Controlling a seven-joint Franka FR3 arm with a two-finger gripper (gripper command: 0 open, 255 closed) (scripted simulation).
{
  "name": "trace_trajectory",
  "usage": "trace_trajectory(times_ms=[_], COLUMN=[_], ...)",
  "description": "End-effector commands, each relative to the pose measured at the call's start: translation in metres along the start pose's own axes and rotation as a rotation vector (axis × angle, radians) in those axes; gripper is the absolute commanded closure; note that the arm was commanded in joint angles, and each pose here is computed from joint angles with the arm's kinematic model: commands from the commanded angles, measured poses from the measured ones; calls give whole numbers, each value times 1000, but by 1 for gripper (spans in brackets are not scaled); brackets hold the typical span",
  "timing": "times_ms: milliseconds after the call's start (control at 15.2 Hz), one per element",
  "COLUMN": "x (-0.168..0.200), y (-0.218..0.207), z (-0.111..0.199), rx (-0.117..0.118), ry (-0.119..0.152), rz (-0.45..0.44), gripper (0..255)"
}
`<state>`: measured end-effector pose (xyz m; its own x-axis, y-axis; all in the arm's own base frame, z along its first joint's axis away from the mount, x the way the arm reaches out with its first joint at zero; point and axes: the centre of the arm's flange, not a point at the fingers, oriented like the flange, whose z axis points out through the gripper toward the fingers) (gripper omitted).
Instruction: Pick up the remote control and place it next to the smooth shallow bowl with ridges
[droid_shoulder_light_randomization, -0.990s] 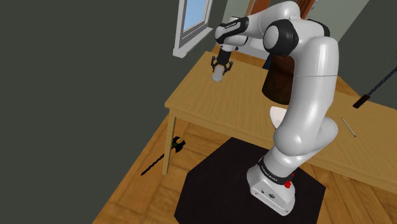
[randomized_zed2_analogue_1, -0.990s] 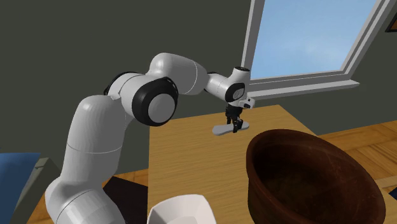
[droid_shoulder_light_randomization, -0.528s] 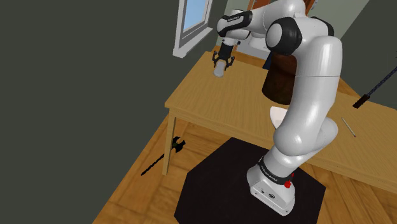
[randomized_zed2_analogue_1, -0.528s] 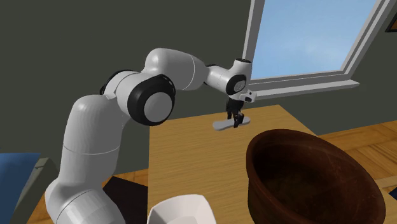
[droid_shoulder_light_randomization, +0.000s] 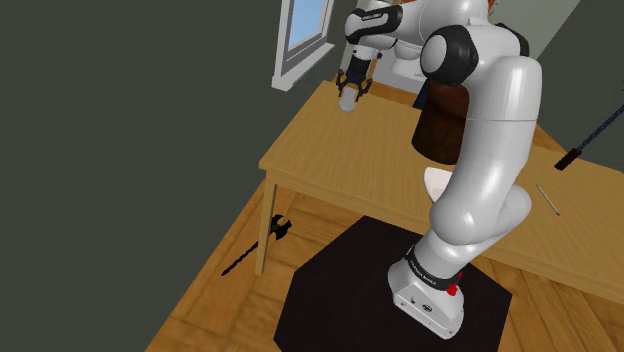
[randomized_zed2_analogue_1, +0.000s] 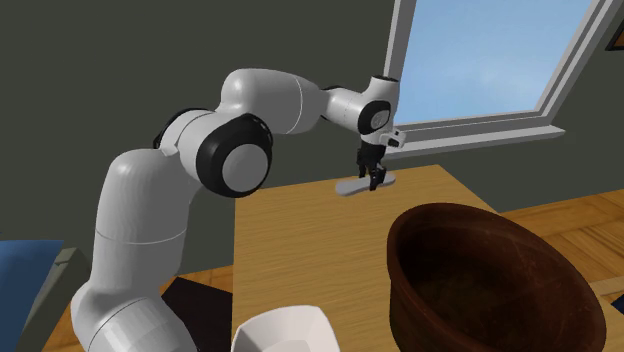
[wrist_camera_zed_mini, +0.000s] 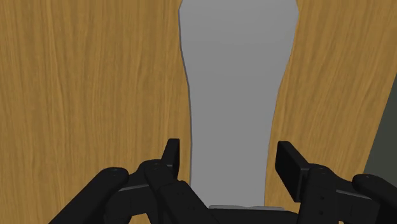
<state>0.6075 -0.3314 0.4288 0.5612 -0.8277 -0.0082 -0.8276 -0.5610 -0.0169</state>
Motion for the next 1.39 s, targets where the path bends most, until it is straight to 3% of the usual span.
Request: trace_trajectory(times_ms=[0,264,1320], x=[-1,-1,-187], y=[0,0,99], z=[-10,-28,-29], rx=[0,0,0], ry=[0,0,0], rz=[0,0,0], gripper=[255,255,255])
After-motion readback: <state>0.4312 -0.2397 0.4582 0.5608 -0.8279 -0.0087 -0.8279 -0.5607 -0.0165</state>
